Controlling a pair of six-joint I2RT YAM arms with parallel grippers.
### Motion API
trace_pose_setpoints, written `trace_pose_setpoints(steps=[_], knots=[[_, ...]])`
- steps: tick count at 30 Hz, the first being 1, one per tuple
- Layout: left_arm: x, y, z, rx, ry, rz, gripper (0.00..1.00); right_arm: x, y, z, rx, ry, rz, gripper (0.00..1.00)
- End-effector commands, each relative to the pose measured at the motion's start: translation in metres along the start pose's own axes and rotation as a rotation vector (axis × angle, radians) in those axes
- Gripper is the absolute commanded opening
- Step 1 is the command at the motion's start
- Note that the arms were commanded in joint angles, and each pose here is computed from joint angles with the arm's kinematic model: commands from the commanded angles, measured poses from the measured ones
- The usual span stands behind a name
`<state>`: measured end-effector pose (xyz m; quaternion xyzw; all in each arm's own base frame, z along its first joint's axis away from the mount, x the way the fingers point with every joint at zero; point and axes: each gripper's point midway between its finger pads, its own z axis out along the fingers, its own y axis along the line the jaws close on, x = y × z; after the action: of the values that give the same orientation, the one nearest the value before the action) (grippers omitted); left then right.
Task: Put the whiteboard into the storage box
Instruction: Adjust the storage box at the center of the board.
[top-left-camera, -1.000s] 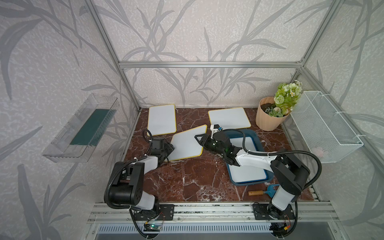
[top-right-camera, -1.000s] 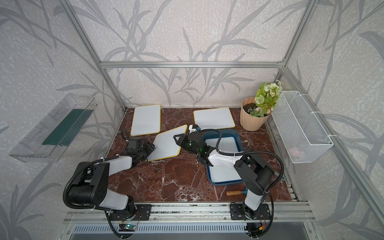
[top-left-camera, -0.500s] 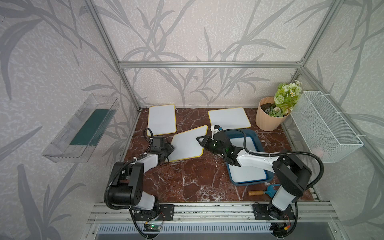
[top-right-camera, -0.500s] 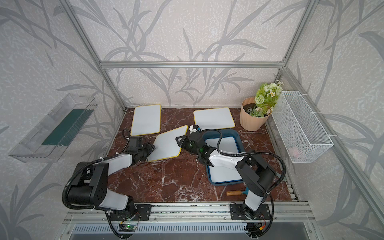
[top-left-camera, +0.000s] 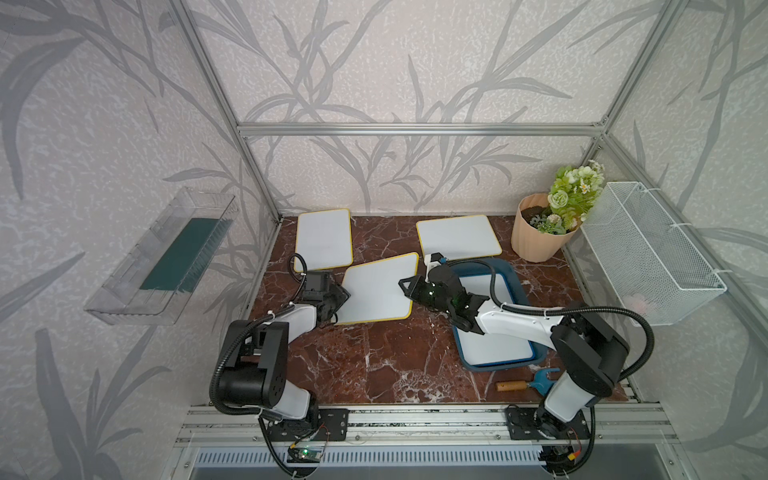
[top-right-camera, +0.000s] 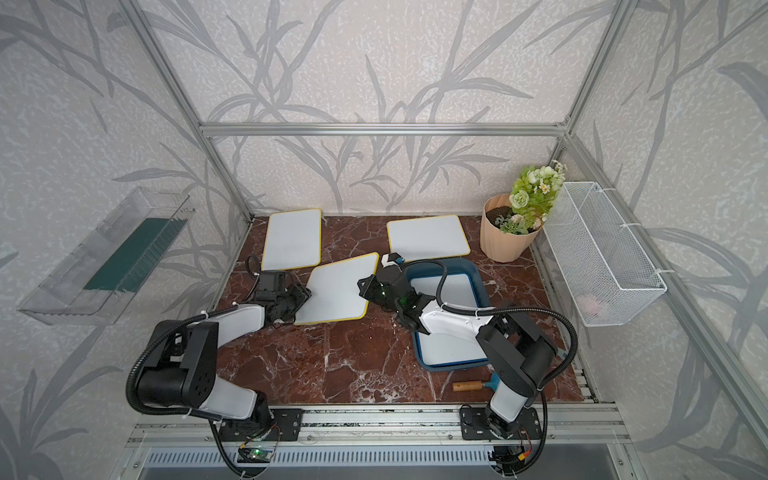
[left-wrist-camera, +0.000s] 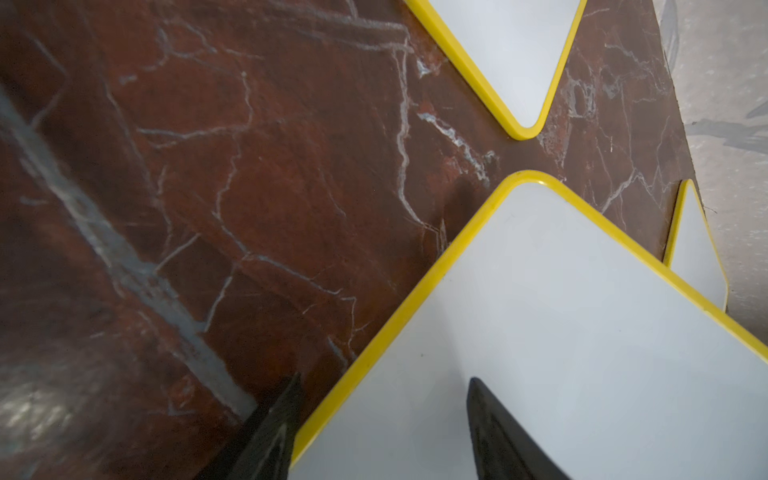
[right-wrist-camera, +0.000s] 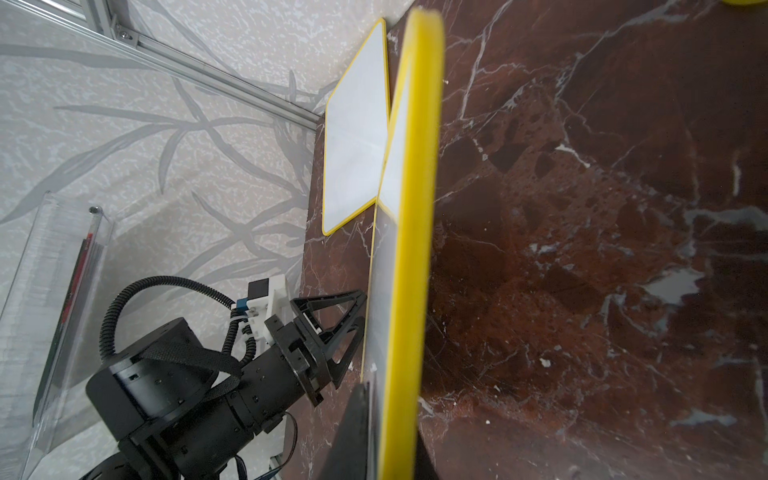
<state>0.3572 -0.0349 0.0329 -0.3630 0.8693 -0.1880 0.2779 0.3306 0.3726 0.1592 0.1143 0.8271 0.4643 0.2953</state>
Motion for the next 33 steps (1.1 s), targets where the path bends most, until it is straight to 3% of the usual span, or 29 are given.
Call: trace_pose_setpoints(steps=[1,18,33], knots=[[0.045,0.005,0.003,-0.027,0.186,0.021,0.65,0.013,0.013,-0.005,-0.039,0.019,-0.074,0.08],[0.034,-0.017,-0.027,-0.055,0.129,0.139,0.65,-0.014,0.051,-0.026,-0.082,-0.064,-0.206,0.02],[0.033,-0.073,-0.061,0.062,0.119,0.152,0.64,-0.079,0.091,-0.074,-0.122,-0.317,-0.291,0.0]])
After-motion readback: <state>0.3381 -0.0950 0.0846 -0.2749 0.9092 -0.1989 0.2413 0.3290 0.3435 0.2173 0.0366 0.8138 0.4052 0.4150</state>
